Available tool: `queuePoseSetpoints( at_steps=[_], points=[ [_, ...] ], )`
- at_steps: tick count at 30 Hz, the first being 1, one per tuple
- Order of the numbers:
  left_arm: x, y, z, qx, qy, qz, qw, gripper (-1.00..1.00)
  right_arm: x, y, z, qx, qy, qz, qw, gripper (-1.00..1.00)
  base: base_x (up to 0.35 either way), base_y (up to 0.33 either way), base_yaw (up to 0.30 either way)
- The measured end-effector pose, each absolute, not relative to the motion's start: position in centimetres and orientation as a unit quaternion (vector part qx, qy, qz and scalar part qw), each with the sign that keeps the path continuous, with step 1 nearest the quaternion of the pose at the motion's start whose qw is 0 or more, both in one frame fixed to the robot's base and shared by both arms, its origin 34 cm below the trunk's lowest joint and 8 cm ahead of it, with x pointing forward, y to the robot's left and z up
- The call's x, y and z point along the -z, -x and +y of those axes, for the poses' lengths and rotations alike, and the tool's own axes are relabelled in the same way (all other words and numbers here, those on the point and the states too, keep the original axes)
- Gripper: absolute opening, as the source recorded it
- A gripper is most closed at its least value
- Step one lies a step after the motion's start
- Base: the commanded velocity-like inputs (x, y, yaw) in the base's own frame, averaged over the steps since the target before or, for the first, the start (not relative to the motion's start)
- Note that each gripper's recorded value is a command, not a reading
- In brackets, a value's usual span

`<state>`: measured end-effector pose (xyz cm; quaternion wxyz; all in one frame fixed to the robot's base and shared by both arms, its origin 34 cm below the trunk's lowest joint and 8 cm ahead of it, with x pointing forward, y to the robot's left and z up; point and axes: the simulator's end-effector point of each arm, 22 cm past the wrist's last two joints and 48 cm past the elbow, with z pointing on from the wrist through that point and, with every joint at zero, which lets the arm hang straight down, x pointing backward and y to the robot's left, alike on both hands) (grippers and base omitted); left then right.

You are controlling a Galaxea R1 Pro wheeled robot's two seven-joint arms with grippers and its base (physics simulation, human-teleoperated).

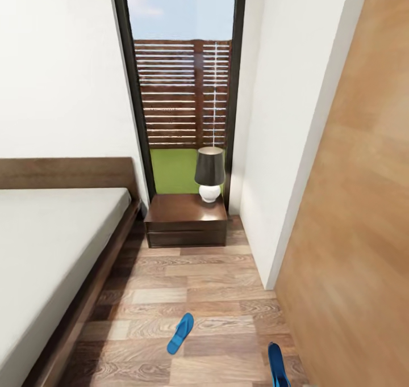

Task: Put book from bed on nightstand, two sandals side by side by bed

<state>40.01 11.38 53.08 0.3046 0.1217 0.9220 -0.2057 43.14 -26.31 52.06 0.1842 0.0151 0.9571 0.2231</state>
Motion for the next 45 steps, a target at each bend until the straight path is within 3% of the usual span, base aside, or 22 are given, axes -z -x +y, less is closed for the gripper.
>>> queuePoseSetpoints(
  at_steps=[22,45],
  points=[
    [-53.08,-40.01,11.38,0.206,-0.122,0.922,0.305,1.00,-52.06,-43.14,-26.31,-0.223,-0.015,0.957,0.184,-1.00,0.329,0.000,0.006],
    [-53.05,-40.02,11.39,0.206,-0.122,0.922,0.304,1.00,-52.04,-43.17,-26.30,-0.223,-0.015,0.957,0.184,-1.00,0.053,0.000,0.271]
  ],
)
